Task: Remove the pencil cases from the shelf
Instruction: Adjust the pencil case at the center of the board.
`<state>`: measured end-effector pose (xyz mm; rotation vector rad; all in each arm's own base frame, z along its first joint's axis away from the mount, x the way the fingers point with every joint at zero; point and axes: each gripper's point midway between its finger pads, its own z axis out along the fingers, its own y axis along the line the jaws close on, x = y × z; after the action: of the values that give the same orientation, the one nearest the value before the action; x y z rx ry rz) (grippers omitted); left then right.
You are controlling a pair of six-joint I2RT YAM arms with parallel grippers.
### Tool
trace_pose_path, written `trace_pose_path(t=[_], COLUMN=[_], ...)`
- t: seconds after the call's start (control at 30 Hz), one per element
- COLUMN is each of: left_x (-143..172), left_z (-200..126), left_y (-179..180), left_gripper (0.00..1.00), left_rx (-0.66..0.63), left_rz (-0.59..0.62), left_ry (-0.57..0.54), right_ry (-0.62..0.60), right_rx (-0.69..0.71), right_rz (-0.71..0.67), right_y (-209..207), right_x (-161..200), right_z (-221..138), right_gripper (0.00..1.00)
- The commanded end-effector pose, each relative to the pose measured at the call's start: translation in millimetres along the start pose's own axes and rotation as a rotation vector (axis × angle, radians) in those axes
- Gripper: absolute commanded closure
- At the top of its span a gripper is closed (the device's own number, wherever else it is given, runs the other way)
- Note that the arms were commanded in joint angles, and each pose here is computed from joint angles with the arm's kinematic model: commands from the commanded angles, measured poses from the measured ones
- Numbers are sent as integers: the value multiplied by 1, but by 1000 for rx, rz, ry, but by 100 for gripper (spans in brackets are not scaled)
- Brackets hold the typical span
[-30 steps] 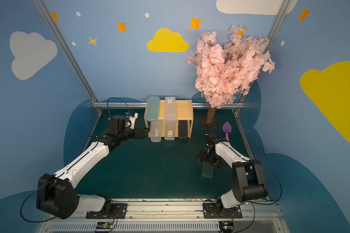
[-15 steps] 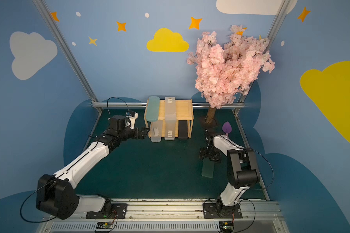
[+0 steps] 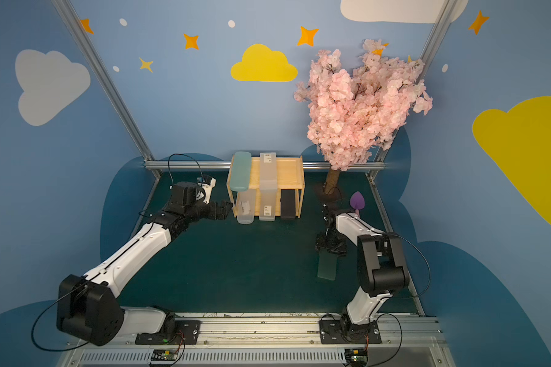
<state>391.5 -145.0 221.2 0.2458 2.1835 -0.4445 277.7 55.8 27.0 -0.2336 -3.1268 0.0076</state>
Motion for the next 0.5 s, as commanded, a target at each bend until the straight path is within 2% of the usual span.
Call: trace_pose_path(t=[0.0, 0.07, 0.2, 0.47], left_x=[-11, -11, -12, -9], left_z=[-11, -12, -14, -17], left_y=[-1, 0, -1, 2], left_gripper=[0, 0, 0, 0], left_rx=[-5, -8, -6, -16], left_rz=[24, 22, 21, 27], left_ry=[-32, -33, -37, -37], right_ry=[19, 27, 37, -22], right_rx=[14, 23, -16, 40], right_rz=[-78, -130, -184, -250], right_y=[0, 1, 11, 4], right_x=[4, -3, -14, -31], right_z=[-6, -9, -6, 0], right_gripper=[39, 42, 42, 44])
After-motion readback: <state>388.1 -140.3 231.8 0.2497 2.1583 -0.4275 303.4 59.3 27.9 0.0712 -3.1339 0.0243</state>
